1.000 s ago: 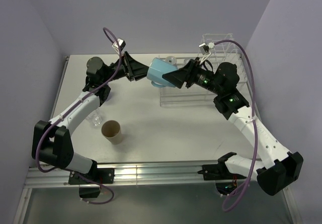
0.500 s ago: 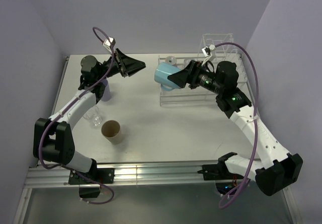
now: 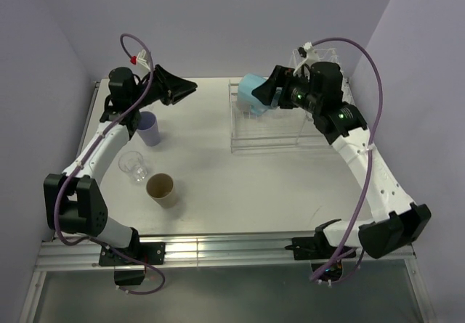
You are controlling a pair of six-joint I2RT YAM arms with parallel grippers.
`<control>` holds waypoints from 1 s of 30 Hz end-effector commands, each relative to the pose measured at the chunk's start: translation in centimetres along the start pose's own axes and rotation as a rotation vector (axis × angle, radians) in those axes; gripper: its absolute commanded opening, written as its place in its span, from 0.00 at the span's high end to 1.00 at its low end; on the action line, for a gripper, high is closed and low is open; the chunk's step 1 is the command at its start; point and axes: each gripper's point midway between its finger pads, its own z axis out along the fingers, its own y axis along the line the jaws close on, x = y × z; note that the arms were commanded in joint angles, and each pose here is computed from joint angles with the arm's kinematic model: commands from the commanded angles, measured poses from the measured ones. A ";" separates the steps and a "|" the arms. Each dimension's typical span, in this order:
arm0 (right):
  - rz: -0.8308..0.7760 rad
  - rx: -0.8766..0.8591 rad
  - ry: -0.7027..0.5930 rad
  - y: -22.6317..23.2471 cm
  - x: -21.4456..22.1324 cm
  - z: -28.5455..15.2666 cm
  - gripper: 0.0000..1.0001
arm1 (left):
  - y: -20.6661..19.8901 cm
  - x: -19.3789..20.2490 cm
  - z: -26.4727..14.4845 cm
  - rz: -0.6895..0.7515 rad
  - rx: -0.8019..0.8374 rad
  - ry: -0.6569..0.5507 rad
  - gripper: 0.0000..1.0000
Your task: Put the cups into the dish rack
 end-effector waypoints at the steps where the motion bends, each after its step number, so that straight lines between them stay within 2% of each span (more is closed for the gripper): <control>1: -0.079 0.147 -0.051 -2.2 -3.1 0.8 1.00 | -1.0 -0.7 -1.5 0.110 -0.116 -0.043 0.64; 4: -0.098 0.245 0.009 -4.4 -3.0 2.6 1.00 | -1.1 -1.1 -2.9 0.153 -0.227 -0.082 0.63; 9: -0.145 0.359 0.107 -7.3 -2.3 5.5 1.00 | -2.9 -1.6 -5.6 0.256 -0.316 -0.140 0.61; 15: -0.212 0.479 0.215 -9.6 -0.5 8.4 1.00 | -3.8 -0.4 -7.4 0.308 -0.337 -0.129 0.61; 30: -0.299 0.518 0.430 -11.2 4.9 13.0 1.00 | -3.4 0.7 -8.2 0.346 -0.352 -0.091 0.61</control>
